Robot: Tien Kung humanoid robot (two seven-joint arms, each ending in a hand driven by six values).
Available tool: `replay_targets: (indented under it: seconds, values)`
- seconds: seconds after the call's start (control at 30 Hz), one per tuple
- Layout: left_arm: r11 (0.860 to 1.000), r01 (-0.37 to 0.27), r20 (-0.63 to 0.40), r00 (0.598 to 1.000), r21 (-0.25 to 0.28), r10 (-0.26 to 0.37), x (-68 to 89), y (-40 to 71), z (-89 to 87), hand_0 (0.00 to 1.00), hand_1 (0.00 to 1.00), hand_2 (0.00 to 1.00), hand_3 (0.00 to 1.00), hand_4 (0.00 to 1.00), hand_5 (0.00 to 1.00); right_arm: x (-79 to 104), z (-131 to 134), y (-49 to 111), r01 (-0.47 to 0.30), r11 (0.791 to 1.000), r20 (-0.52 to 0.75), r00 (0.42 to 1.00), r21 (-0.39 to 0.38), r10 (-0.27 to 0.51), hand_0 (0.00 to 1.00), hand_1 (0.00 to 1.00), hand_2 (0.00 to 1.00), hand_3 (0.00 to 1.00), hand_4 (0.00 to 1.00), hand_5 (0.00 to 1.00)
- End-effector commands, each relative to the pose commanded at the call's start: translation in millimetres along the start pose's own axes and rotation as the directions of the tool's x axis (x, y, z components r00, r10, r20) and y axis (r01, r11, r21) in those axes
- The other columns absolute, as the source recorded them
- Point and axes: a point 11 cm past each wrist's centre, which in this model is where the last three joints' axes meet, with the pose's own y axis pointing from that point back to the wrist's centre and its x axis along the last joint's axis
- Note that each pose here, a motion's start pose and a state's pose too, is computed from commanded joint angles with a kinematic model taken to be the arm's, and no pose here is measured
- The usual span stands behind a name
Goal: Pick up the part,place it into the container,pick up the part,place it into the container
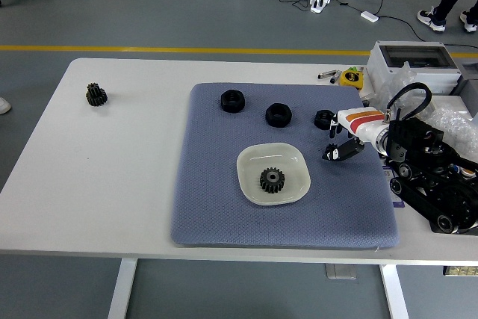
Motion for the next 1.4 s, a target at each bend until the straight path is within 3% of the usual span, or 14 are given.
replay_targets:
  seconds: [0.5,0.53,0.7,0.73,1.1,1.13,1.3,1.33,1.4]
  values:
    - [1.000,-0.001,0.001,1.000,-0.002,0.001,0.9,0.1,1.6,0.670,0.640,0.637,0.591,0.643,0.587,-11.3,7.4,-2.7,-0.010,0.999,0.011,1.000,-0.037,0.011,0.251,0.469,0.615,0.566,0.907,0.452]
    - [1.000,-0.002,0.001,1.000,-0.001,0.002,1.2,0.1,1.2,0.670,0.637,0.637,0.591,0.643,0.589,-11.2,8.2,-2.7,-0.014,0.999,0.011,1.000,-0.040,0.015,0.228,0.438,0.543,0.541,0.867,0.427]
    - [1.000,-0.005,0.000,1.000,-0.004,0.005,3.2,0.0,1.7,0.670,0.637,0.637,0.591,0.643,0.589,-13.9,9.4,-2.8,-0.011,0.999,0.012,1.000,-0.044,0.011,0.228,0.438,0.543,0.541,0.867,0.427]
    - [1.000,-0.005,0.000,1.000,-0.005,0.005,3.5,0.1,2.1,0.670,0.638,0.637,0.591,0.643,0.589,-15.0,9.0,-2.8,-0.008,0.999,0.013,1.000,-0.042,0.009,0.214,0.405,0.491,0.529,0.847,0.415]
    - [1.000,-0.004,0.002,1.000,-0.006,0.004,3.6,0.1,2.9,0.670,0.637,0.638,0.592,0.643,0.589,-20.5,9.3,-2.7,-0.010,0.999,0.025,1.000,-0.041,0.011,0.193,0.381,0.461,0.511,0.813,0.413]
    - [1.000,-0.005,0.002,1.000,-0.003,0.005,3.8,0.0,1.7,0.670,0.635,0.637,0.591,0.643,0.588,-20.2,8.9,-2.8,-0.018,0.999,0.026,0.999,-0.041,0.019,0.158,0.313,0.419,0.489,0.759,0.425]
    - [1.000,-0.010,0.002,1.000,0.000,0.010,5.8,-0.2,-0.2,0.670,0.635,0.637,0.591,0.643,0.588,-19.8,7.9,-2.8,-0.033,0.999,0.017,0.999,-0.040,0.034,0.158,0.313,0.419,0.489,0.759,0.425]
    - [1.000,-0.010,0.002,1.000,0.000,0.010,6.0,-0.2,-0.1,0.670,0.635,0.636,0.591,0.643,0.588,-20.1,7.6,-2.8,-0.035,0.999,0.015,0.999,-0.040,0.035,0.089,0.211,0.322,0.438,0.778,0.350]
    - [1.000,-0.010,0.002,1.000,-0.001,0.010,6.0,-0.1,0.2,0.670,0.635,0.636,0.591,0.643,0.588,-20.9,7.1,-2.8,-0.035,0.999,0.012,0.999,-0.038,0.035,0.089,0.211,0.322,0.438,0.778,0.350]
